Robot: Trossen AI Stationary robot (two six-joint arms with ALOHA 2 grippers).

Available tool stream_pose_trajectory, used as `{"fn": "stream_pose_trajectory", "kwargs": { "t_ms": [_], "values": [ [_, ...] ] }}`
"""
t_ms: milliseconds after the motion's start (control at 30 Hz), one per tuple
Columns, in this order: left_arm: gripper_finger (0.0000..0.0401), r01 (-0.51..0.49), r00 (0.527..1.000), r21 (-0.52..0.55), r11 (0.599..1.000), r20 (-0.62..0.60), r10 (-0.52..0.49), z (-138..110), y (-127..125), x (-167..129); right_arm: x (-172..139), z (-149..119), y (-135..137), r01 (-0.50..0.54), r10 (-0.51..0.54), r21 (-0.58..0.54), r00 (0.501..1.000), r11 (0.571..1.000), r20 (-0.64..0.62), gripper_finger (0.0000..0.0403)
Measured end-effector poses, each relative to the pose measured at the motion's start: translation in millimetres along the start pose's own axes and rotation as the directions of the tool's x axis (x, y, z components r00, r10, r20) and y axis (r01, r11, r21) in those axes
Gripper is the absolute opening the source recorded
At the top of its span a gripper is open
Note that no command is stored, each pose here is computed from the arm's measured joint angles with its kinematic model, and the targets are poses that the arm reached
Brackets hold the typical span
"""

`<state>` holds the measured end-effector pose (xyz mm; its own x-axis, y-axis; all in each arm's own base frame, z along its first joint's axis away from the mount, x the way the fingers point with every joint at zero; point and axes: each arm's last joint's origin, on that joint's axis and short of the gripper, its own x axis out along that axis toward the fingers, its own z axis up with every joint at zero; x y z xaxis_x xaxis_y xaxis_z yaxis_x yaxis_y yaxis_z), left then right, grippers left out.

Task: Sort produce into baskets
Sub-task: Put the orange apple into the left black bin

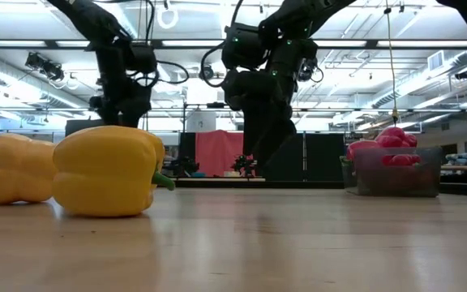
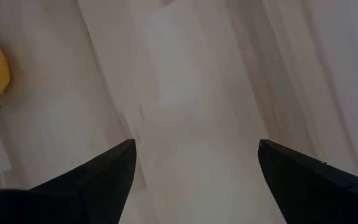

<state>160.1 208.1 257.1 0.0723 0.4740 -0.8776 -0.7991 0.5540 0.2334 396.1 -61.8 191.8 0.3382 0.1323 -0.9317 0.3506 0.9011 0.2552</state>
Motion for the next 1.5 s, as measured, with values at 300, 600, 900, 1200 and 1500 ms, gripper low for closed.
{"fn": "stream_pose_trajectory", "kwargs": {
  "t_ms": [300,600,900,1200,1500],
  "values": [
    [0.0376,0.387,0.922,0.253,0.887,-0.079,-0.38,-11,-30,-29,-2,1,-11,-0.006,0.006,-0.011,1.0,1.0,-0.014,0.0345],
    [0.036,0.53,0.844,0.598,0.602,-0.3,-0.446,-45,-100,-56,-5,1,-23,0.01,-0.011,-0.019,0.999,1.0,-0.04,0.0345],
    [0.0361,0.582,0.796,0.713,0.391,-0.401,-0.454,-80,-137,-56,-6,-4,-30,0.052,-0.055,-0.029,0.994,0.998,-0.094,0.0345],
    [0.0394,0.507,0.826,0.8,0.321,-0.343,-0.448,-95,-151,-38,-6,-3,-30,0.073,-0.075,-0.034,0.994,0.997,-0.075,0.0345],
    [0.0399,0.504,0.831,0.813,0.291,-0.364,-0.421,-111,-151,-18,-6,-3,-30,0.073,-0.075,-0.029,0.994,0.997,-0.075,0.0345]
  ]
}}
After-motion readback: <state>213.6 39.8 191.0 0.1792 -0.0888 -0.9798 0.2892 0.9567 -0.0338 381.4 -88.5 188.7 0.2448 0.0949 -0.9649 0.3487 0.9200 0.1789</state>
